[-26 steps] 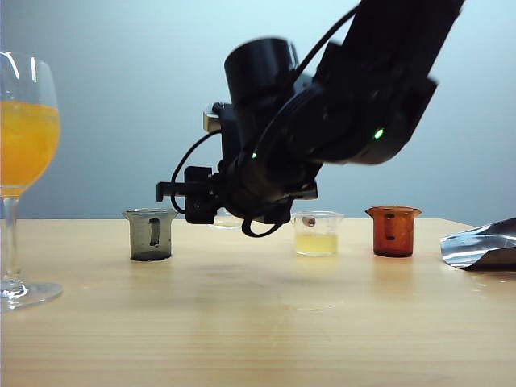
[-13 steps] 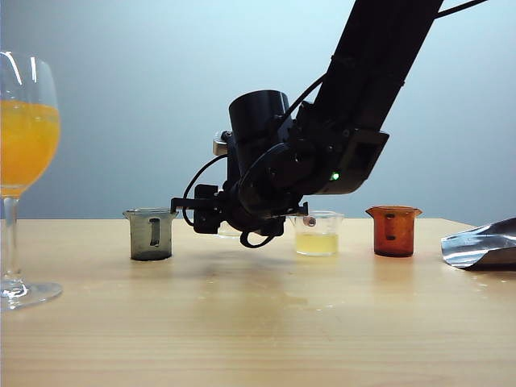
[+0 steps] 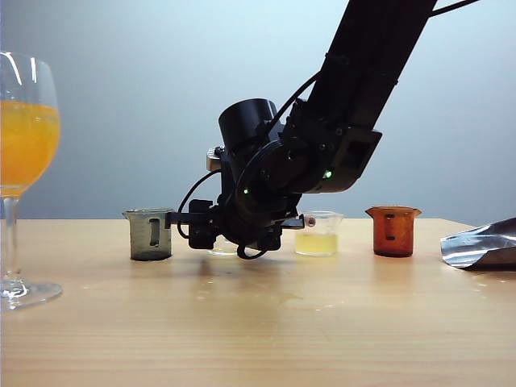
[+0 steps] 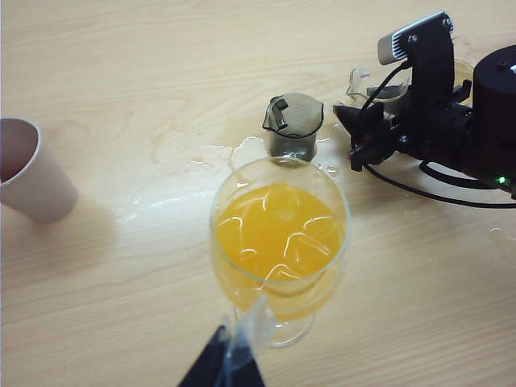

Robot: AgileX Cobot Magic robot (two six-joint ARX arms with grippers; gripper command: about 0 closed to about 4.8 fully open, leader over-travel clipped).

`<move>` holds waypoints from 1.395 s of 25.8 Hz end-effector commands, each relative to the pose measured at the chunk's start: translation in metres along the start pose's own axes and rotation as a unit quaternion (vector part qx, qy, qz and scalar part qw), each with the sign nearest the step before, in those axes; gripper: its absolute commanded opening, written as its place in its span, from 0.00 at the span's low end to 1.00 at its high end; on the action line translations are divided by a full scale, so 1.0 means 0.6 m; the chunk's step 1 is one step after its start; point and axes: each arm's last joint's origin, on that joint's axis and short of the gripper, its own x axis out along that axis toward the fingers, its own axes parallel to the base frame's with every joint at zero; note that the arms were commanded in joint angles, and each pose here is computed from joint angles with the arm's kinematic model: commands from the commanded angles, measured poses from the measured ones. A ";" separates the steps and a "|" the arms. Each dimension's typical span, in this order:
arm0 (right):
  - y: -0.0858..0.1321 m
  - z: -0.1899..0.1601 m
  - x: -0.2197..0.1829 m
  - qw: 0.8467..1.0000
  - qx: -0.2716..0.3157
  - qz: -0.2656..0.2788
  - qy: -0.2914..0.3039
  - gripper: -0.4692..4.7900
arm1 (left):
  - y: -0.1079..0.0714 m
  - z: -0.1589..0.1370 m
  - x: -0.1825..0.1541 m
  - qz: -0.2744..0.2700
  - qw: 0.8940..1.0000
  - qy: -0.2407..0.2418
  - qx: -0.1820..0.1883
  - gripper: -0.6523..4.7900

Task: Pick up the second measuring cup from the left, pour the orange juice inside into the goblet, and finally put the measuring cup back in its original place.

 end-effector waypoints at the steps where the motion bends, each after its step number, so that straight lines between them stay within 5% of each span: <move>1: 0.001 -0.003 0.000 1.000 0.005 0.002 0.001 0.64 | 0.000 0.003 -0.002 -0.001 1.000 -0.009 -0.001 0.11; 3: 0.002 0.004 -0.002 1.000 0.008 0.003 -0.007 1.00 | 0.000 0.003 -0.002 -0.001 1.000 -0.009 -0.001 0.11; 23: 0.029 0.035 -0.034 1.000 -0.010 0.015 0.006 1.00 | 0.000 0.003 -0.002 -0.001 1.000 -0.009 -0.001 0.11; 36: 0.006 0.036 -0.024 1.000 -0.014 -0.020 -0.003 1.00 | 0.000 0.003 -0.002 -0.001 1.000 -0.009 -0.001 0.11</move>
